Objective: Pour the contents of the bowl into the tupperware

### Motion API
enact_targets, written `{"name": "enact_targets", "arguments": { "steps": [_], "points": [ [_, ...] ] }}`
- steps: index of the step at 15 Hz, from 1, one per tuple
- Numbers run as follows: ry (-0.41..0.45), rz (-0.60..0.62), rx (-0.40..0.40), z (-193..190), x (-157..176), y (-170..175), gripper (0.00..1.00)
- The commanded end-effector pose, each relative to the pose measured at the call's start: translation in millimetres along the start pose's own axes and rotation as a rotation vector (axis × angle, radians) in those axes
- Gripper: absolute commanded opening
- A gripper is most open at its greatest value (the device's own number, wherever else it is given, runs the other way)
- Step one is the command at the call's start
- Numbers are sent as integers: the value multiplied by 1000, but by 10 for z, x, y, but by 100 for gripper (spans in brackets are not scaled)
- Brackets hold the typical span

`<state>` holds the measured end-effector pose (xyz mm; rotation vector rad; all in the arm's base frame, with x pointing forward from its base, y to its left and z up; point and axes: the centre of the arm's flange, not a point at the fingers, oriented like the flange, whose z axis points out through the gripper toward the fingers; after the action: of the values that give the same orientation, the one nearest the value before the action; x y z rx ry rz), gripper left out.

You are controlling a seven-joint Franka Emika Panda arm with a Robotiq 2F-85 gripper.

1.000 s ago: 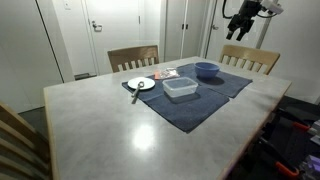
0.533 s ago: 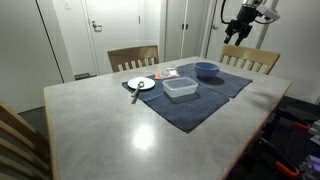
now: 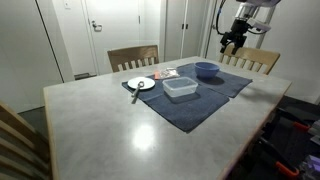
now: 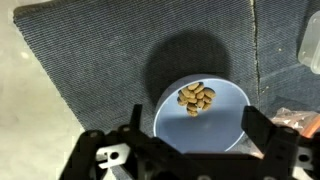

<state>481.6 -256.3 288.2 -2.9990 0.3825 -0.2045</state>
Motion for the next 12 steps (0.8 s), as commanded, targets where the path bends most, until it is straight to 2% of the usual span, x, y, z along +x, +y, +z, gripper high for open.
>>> {"name": "enact_targets", "arguments": {
  "steps": [1, 5, 12],
  "points": [
    [-40, 17, -39, 318, 275, 179, 100],
    [-66, 24, -56, 637, 377, 239, 100],
    [-23, 26, -80, 921, 530, 191, 100]
  ]
}}
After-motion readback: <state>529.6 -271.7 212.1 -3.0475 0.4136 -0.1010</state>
